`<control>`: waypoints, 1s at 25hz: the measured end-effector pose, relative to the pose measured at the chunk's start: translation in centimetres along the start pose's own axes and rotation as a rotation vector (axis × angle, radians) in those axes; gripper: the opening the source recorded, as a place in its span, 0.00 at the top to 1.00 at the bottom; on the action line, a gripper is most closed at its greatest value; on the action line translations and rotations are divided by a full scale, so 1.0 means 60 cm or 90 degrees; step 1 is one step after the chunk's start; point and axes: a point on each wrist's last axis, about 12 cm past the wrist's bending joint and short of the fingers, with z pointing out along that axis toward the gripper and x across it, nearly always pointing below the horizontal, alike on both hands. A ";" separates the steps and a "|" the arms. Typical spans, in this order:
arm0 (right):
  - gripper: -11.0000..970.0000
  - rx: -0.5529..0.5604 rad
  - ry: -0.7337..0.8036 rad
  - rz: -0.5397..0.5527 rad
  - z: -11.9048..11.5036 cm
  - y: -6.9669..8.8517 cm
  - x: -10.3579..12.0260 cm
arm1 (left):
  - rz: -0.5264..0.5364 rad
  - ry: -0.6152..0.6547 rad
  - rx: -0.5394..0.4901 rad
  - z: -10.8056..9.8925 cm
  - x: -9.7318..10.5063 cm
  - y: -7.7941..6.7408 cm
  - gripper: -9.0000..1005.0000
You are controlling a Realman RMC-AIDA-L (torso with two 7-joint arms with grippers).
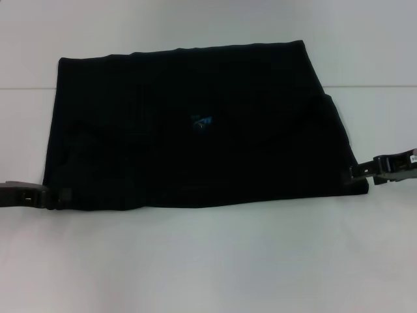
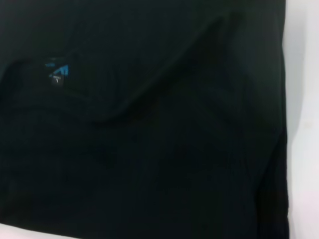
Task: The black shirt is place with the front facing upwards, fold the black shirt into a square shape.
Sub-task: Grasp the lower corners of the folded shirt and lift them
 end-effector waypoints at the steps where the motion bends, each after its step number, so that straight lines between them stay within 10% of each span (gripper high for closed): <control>1: 0.06 0.001 0.000 -0.001 0.004 0.001 0.001 | 0.000 0.000 0.001 0.001 0.000 0.000 0.96; 17: 0.11 0.020 0.001 -0.020 0.035 0.014 0.007 | -0.004 0.001 0.005 0.001 0.004 -0.002 0.95; 25: 0.40 0.028 0.022 -0.052 0.048 0.027 0.010 | -0.006 0.004 0.009 0.000 0.007 -0.002 0.96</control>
